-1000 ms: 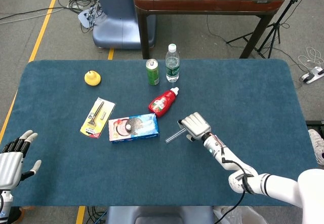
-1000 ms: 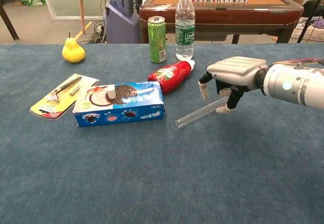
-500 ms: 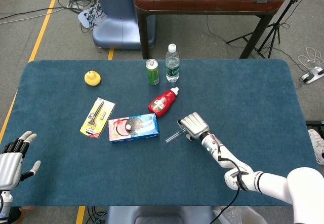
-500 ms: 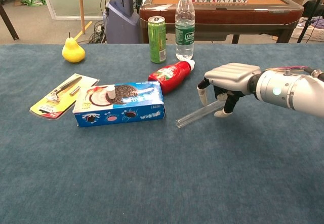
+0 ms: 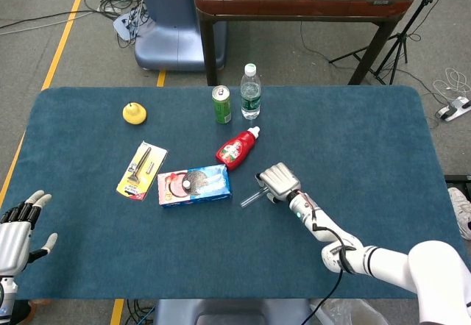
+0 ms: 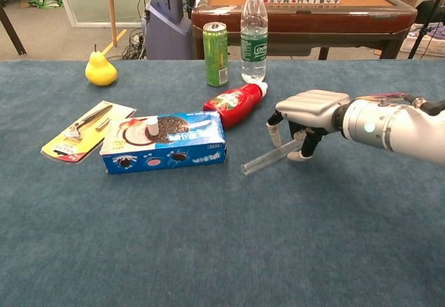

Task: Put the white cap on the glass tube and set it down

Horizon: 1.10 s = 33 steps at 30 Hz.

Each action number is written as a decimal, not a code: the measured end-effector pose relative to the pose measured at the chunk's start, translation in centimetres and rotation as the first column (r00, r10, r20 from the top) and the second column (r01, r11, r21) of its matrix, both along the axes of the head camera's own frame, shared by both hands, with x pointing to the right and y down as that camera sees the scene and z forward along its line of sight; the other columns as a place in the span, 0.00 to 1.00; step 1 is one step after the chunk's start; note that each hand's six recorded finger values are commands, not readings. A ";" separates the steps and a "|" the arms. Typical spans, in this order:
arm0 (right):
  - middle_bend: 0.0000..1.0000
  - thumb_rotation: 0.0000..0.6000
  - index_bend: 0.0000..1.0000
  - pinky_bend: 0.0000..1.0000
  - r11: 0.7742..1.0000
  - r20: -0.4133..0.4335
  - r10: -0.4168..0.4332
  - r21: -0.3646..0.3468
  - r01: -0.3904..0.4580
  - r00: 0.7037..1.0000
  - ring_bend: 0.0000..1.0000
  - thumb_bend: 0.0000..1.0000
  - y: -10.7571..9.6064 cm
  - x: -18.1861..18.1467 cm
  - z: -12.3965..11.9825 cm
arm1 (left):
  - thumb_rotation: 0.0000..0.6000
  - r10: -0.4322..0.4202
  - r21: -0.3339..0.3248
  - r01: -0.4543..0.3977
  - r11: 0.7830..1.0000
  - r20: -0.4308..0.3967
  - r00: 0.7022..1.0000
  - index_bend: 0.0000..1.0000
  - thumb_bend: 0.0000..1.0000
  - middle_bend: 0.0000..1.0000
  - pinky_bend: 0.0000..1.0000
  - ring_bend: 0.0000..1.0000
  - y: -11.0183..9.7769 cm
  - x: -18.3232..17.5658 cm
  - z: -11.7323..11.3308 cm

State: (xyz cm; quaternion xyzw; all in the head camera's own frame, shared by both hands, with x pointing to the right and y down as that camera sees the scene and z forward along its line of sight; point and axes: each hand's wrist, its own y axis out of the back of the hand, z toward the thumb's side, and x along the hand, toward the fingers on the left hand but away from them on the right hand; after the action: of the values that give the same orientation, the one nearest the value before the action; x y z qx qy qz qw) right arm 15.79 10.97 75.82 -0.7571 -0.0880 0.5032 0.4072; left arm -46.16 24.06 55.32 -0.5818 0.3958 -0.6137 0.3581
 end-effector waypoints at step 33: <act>1.00 1.00 0.82 1.00 0.990 0.114 0.103 0.082 -0.113 0.988 1.00 0.40 -2.2 1.8 -4.6 | 1.00 0.144 0.046 -0.140 0.989 -0.097 0.985 0.26 0.26 0.33 0.61 0.35 -6.5 2.9 -0.2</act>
State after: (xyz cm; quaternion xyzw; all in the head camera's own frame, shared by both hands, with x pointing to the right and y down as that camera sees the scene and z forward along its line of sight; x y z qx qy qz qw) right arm 17.61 8.80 71.27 -0.7591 -0.1733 0.4779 0.4068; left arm -43.24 17.55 55.12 -0.6314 0.3827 -0.5489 0.3919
